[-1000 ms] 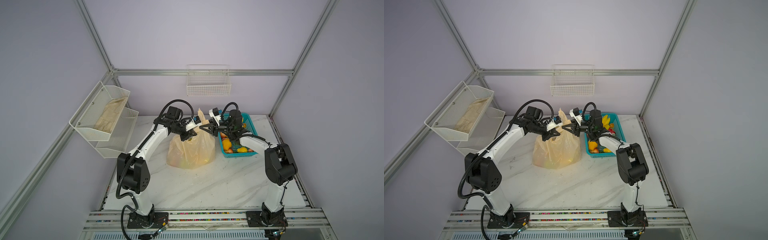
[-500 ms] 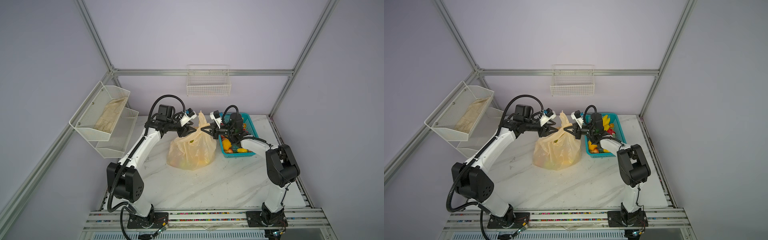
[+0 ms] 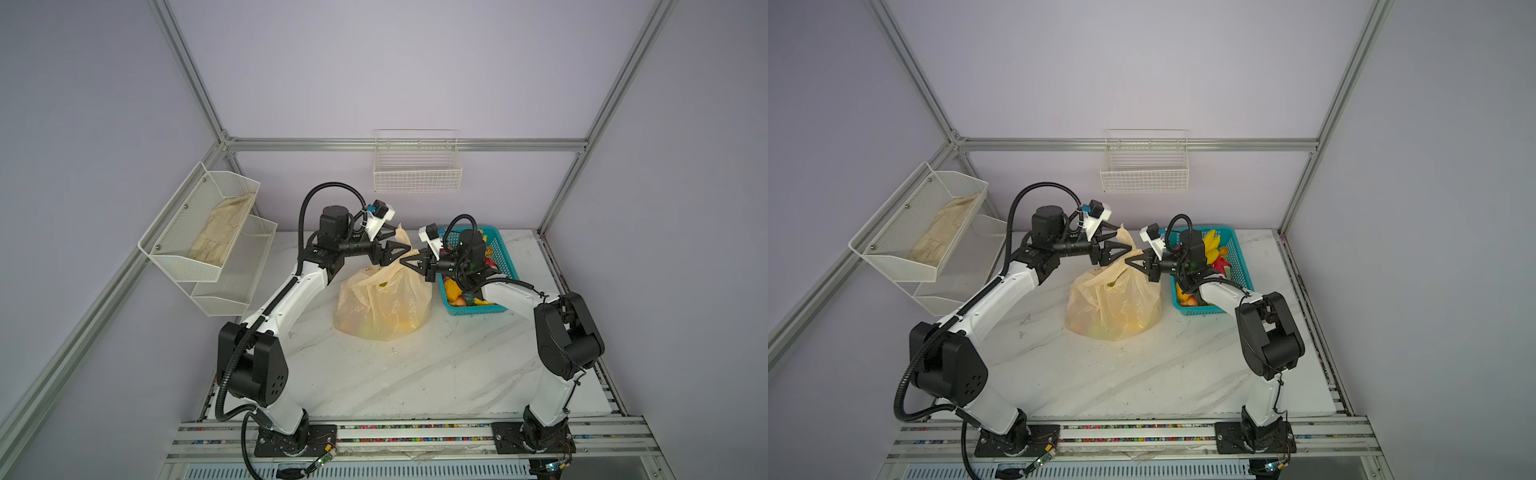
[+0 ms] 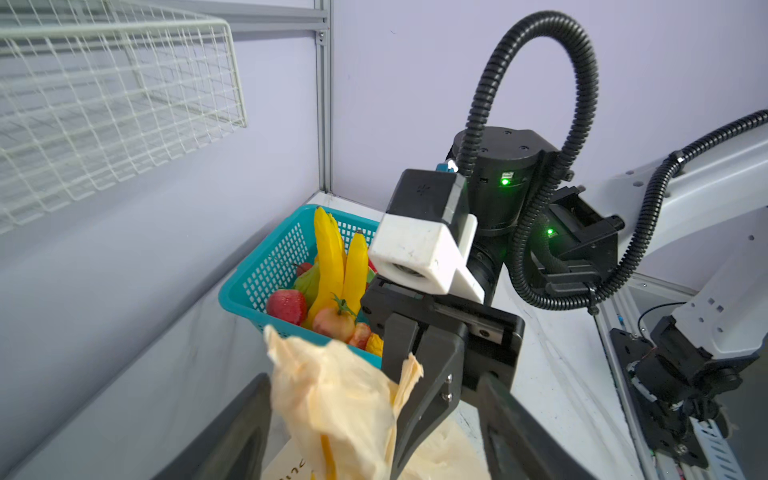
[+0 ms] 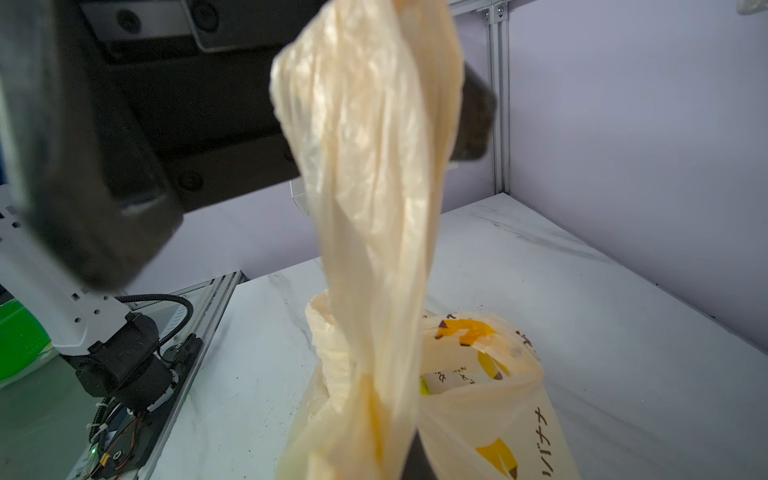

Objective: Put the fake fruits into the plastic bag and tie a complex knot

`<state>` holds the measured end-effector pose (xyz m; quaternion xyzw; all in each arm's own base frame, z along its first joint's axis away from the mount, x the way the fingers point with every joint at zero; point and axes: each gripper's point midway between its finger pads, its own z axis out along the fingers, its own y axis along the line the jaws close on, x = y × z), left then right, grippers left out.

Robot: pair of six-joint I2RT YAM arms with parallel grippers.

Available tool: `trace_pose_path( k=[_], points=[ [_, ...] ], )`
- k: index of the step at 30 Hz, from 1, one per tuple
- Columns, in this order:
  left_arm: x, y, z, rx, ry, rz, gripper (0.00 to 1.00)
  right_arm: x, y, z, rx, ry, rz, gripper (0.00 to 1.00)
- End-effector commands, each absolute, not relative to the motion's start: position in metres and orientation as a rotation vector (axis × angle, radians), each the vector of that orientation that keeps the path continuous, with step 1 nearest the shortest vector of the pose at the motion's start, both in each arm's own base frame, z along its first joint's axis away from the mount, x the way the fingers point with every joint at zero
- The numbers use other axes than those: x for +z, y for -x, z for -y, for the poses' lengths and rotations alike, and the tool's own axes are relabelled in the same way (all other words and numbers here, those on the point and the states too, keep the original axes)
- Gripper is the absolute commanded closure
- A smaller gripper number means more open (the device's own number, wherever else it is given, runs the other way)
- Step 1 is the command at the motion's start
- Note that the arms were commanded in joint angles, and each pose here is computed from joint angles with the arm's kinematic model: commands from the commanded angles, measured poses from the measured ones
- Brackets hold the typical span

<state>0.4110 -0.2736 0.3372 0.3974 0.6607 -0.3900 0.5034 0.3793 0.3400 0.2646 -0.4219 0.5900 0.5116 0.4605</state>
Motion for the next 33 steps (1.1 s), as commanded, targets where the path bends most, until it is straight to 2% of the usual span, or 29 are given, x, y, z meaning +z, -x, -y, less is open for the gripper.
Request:
trace_pose_path(
  k=[1, 5, 7, 8, 10, 17, 23, 33],
  points=[
    [0.389, -0.421, 0.277, -0.933, -0.915, -1.5, 0.38, 0.278, -0.371, -0.34, 1.244, 1.053, -1.404, 1.0],
    [0.387, -0.425, 0.279, -0.944, -0.91, -1.506, 0.64, 0.272, -0.374, -0.338, 1.223, 1.038, -1.437, 1.0],
    [0.384, -0.425, 0.278, -0.937, -0.901, -1.515, 0.82, 0.267, -0.38, -0.337, 1.211, 1.006, -1.481, 0.99],
    [0.382, -0.425, 0.277, -0.931, -0.894, -1.521, 0.88, 0.267, -0.382, -0.337, 1.208, 0.986, -1.5, 0.97],
    [0.372, -0.424, 0.274, -0.921, -0.882, -1.535, 0.94, 0.27, -0.384, -0.336, 1.217, 0.952, -1.517, 0.93],
    [0.355, -0.419, 0.265, -0.917, -0.826, -1.539, 0.98, 0.276, -0.382, -0.337, 1.279, 0.903, -1.515, 0.83],
    [0.348, -0.418, 0.261, -0.929, -0.803, -1.549, 0.99, 0.274, -0.384, -0.337, 1.285, 0.891, -1.52, 0.82],
    [0.341, -0.405, 0.245, -0.848, -0.808, -1.487, 0.98, 0.271, -0.409, -0.337, 1.298, 0.726, -1.645, 0.93]
  ],
)
